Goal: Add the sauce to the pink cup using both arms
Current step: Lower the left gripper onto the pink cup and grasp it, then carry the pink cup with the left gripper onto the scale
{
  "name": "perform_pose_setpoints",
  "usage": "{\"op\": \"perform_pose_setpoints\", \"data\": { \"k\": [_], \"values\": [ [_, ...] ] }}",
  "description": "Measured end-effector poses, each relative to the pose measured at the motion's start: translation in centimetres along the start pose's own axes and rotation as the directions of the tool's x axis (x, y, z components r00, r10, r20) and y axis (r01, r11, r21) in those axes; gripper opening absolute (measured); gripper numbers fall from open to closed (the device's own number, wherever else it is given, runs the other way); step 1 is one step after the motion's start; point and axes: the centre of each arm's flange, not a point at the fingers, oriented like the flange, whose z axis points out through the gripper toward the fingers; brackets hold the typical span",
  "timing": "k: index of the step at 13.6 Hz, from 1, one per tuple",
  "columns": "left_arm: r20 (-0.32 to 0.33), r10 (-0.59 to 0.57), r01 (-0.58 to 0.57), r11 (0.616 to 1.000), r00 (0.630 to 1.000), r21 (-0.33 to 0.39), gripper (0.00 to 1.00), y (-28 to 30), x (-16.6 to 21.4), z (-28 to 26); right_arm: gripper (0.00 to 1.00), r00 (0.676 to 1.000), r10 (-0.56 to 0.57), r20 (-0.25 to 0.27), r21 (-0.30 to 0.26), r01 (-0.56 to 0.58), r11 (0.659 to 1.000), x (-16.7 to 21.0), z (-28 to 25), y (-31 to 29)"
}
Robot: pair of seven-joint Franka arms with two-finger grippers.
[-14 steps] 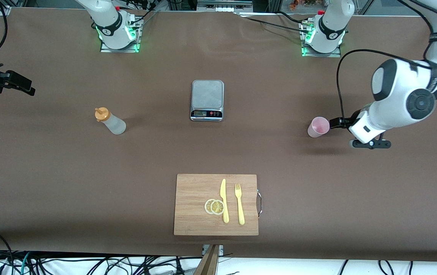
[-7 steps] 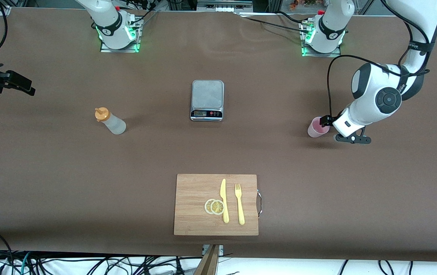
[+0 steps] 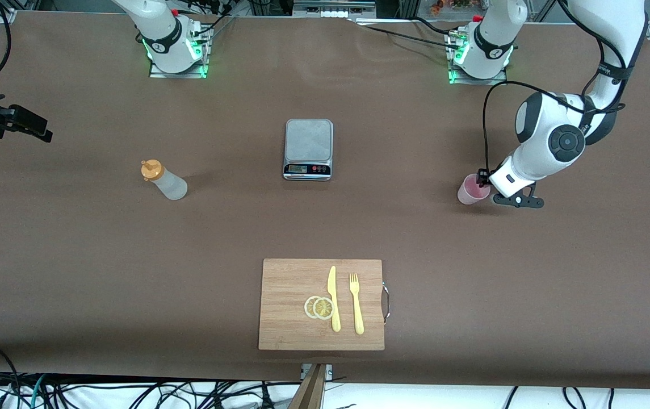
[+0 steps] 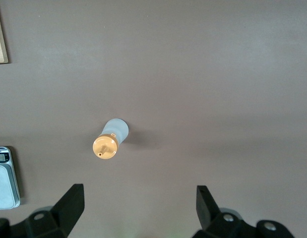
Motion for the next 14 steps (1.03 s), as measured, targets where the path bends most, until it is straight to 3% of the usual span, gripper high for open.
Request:
{"op": "perform_pose_setpoints", "data": {
  "k": [4, 9, 12, 14],
  "values": [
    [-0.003, -0.013, 0.013, 1.000, 1.000, -0.008, 0.07, 0.1, 0.1, -0.1, 1.00, 1.000, 0.000, 0.000, 0.000, 0.000, 1.000, 0.0, 0.0, 0.0],
    [-0.028, -0.026, 0.026, 1.000, 0.999, -0.015, 0.04, 3.5, 1.8, -3.4, 1.00, 1.000, 0.000, 0.000, 0.000, 0.000, 1.000, 0.0, 0.0, 0.0],
    [-0.024, -0.043, 0.042, 0.999, 0.999, -0.017, 0.04, 13.6, 2.1, -7.7, 1.00, 1.000, 0.000, 0.000, 0.000, 0.000, 1.000, 0.0, 0.0, 0.0],
    [-0.020, -0.057, 0.056, 0.998, 0.998, -0.041, 0.04, 21.0, 0.4, -8.9, 1.00, 1.000, 0.000, 0.002, 0.000, 0.000, 1.000, 0.0, 0.0, 0.0]
  ]
}}
